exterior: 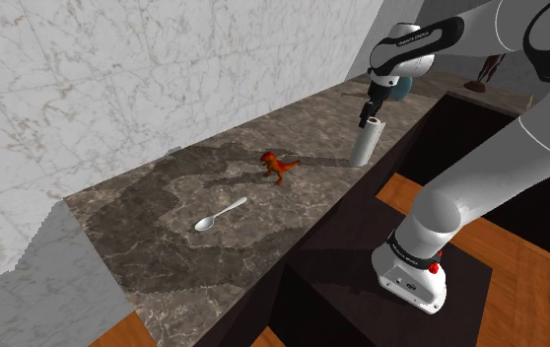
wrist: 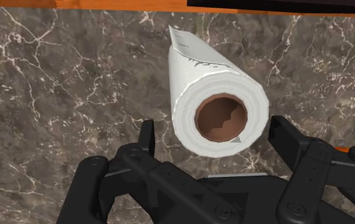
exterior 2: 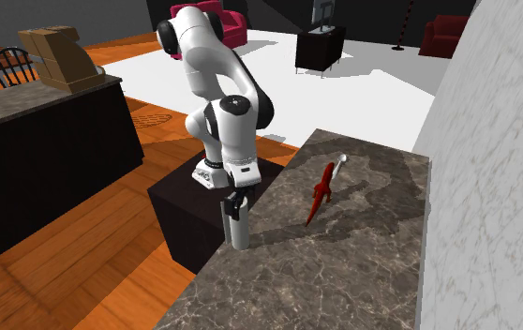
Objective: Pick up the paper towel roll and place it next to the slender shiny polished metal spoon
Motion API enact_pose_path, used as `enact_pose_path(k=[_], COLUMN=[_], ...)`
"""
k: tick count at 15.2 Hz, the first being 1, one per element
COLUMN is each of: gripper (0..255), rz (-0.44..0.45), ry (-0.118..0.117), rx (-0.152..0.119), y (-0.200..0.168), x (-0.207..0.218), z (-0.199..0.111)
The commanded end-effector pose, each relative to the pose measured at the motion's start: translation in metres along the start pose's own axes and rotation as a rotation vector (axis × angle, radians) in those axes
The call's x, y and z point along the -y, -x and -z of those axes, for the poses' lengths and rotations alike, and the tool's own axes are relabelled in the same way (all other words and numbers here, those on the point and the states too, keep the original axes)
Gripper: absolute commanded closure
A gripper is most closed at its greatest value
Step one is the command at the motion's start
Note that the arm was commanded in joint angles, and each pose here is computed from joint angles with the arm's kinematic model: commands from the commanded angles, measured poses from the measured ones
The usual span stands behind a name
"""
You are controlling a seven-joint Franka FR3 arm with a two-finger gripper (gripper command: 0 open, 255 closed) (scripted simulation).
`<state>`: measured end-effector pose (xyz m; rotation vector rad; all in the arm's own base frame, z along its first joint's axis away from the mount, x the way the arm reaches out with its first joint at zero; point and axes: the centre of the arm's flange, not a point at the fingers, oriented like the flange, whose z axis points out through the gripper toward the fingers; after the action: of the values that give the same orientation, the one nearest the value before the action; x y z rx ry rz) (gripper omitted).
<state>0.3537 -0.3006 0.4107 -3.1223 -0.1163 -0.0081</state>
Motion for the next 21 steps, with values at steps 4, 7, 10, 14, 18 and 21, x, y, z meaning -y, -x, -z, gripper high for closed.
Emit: enact_pose_path(k=[4,7,10,14,18,21], gripper=[0,0,255,255,255,255], rz=[0.000,0.000,0.000,0.000,0.000,0.000], ry=[0.000,0.000,0.000,0.000,0.000,0.000], rx=[-0.001,-0.001,-0.001,-0.001,-0.001,-0.001], y=[0.000,0.000,0.000,0.000,0.000,0.000], x=[0.000,0.000,0.000,0.000,0.000,0.000], z=[-0.006,-0.006,-0.006,-0.006,-0.006,0.010])
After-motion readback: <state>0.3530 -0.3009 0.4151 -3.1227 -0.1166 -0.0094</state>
